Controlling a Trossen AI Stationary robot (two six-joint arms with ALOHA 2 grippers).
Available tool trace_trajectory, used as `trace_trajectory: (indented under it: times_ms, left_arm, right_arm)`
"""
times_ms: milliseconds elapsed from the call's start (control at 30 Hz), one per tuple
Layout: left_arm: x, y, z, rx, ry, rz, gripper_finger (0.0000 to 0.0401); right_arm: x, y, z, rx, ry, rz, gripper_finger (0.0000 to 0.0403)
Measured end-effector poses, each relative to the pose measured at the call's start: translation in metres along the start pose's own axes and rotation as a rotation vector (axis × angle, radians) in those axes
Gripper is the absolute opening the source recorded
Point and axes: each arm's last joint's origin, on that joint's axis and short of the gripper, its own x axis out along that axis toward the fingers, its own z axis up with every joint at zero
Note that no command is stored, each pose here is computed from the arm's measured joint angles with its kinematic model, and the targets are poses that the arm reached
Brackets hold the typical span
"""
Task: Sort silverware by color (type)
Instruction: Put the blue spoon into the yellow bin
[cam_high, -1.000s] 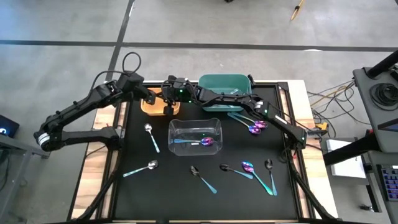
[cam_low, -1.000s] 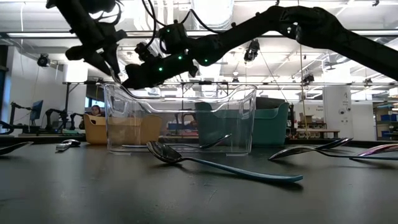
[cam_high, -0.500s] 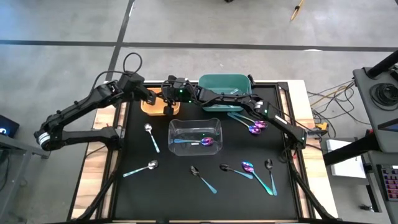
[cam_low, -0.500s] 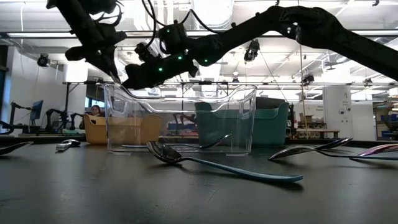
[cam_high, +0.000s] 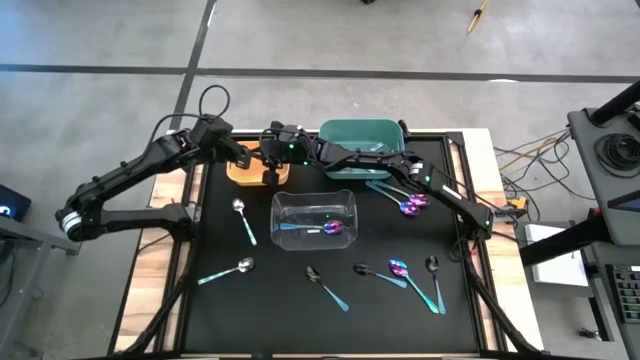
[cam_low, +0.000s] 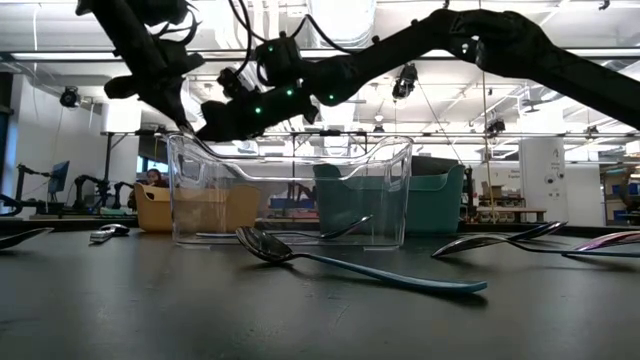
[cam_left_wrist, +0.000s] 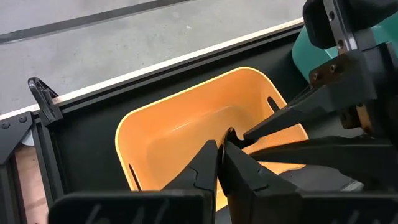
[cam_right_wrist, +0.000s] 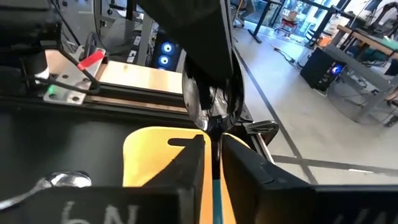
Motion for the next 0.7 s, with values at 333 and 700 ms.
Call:
trace_trajectory:
  times_ms: [333, 700]
  left_arm:
    - [0.013, 0.0, -0.003, 0.025, 0.067, 0.083, 0.0]
    - [0.027, 0.002, -0.013, 0.023, 0.072, 0.089, 0.0]
  right_arm:
    - [-0.001, 0.0, -0.001, 0.045, 0.035, 0.009, 0.0071]
    - [-0.023, -0.005, 0.024, 0.038, 0.116, 0.04, 0.0068]
